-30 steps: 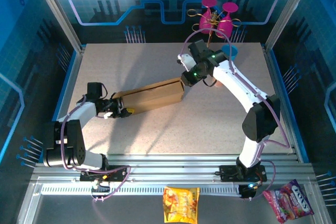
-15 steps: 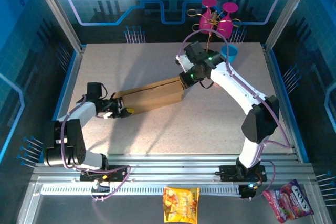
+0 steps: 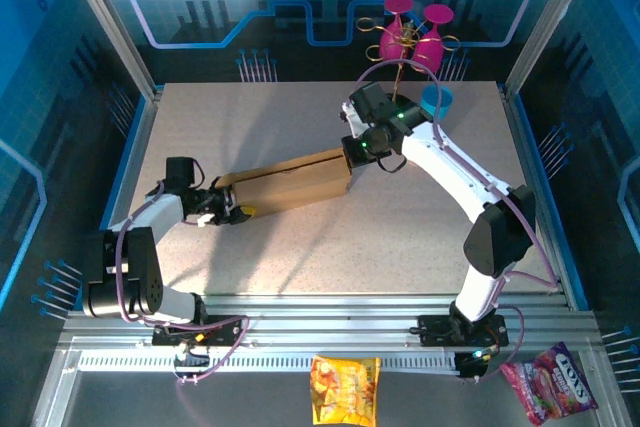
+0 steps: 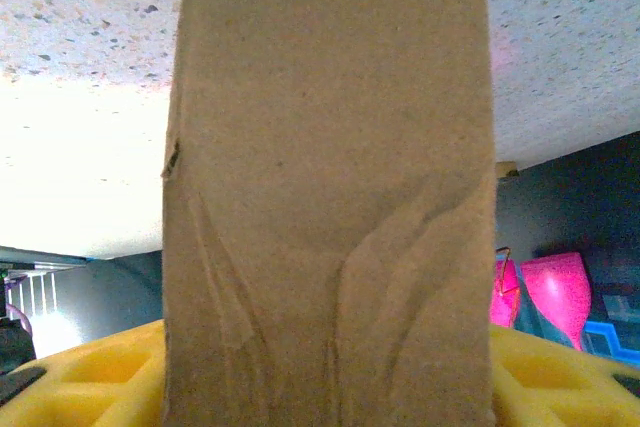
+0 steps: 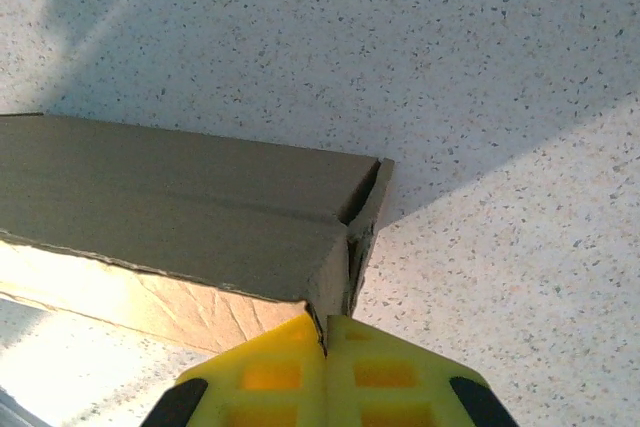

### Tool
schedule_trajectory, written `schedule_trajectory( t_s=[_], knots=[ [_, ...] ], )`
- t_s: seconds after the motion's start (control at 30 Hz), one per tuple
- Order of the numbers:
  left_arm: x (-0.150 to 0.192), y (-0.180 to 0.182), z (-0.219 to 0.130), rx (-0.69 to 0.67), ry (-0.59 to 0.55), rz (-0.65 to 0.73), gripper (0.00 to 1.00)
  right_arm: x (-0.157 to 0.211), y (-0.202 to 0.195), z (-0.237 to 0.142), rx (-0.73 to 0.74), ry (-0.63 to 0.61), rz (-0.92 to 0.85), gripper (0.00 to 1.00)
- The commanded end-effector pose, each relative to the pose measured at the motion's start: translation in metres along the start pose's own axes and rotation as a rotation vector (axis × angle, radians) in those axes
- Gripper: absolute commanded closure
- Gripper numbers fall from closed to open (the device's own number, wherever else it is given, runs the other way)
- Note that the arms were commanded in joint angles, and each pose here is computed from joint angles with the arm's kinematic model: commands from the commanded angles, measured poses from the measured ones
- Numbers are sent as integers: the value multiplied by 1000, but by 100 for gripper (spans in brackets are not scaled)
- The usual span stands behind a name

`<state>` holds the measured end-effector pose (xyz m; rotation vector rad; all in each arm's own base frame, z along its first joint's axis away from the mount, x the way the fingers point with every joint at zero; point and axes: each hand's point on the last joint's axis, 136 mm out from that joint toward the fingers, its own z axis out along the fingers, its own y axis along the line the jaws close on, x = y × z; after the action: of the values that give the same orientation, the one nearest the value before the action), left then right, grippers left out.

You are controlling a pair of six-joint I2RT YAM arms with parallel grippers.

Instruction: Fold the paper box

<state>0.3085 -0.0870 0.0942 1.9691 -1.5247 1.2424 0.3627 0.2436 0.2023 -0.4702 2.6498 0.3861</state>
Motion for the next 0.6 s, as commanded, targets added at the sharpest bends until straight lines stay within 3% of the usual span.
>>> schedule_trajectory(
  t_s=[0.0, 0.57],
  knots=[
    [4, -2, -2, -5, 22, -1, 44, -1, 11, -6, -18, 6, 66, 100],
    [2, -8, -4, 4, 18, 19, 42, 22, 1, 21, 53, -38, 47, 100]
  ],
)
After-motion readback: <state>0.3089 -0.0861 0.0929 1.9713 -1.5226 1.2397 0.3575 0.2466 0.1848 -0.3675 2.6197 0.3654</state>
